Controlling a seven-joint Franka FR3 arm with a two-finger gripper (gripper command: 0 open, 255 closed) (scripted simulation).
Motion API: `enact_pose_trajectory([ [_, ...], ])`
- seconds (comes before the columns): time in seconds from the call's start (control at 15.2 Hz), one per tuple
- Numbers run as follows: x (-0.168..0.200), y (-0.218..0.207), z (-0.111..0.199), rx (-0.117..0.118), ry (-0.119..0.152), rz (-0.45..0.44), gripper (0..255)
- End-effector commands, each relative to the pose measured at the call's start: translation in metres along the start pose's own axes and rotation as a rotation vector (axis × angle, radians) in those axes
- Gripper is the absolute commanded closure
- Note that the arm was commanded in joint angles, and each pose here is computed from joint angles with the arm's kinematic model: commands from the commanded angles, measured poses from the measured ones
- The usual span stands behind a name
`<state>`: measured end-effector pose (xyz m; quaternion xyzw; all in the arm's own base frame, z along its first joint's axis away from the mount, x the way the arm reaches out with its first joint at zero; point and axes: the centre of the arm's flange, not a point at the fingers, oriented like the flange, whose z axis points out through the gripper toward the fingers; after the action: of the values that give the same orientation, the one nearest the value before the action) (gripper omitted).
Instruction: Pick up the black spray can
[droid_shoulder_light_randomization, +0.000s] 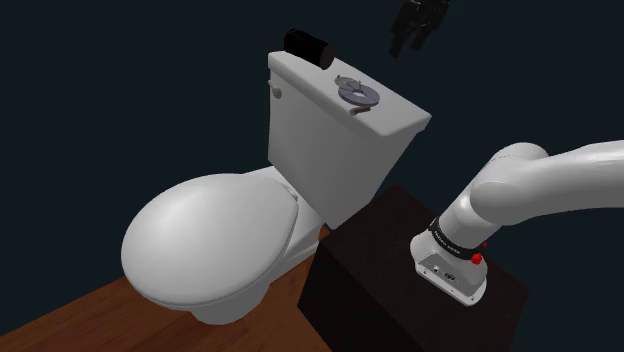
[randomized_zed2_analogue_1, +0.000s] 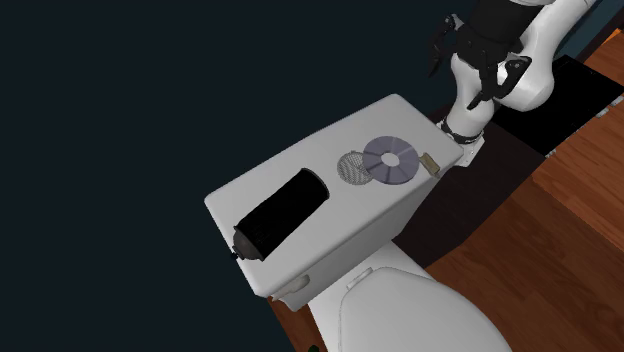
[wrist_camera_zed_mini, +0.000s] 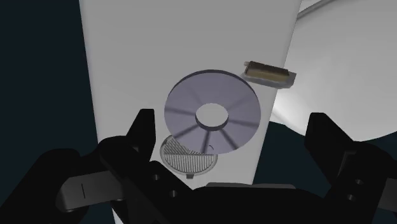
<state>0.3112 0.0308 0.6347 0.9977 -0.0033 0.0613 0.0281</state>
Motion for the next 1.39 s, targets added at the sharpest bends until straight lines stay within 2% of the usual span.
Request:
enact_pose_trajectory([
  [0.0, 0.0, 0.0, 0.0, 0.0, 0.0, 0.0, 0],
  [1.32, 0.242, 0.026, 0.073, 0.031, 0.071, -0.057, 0],
])
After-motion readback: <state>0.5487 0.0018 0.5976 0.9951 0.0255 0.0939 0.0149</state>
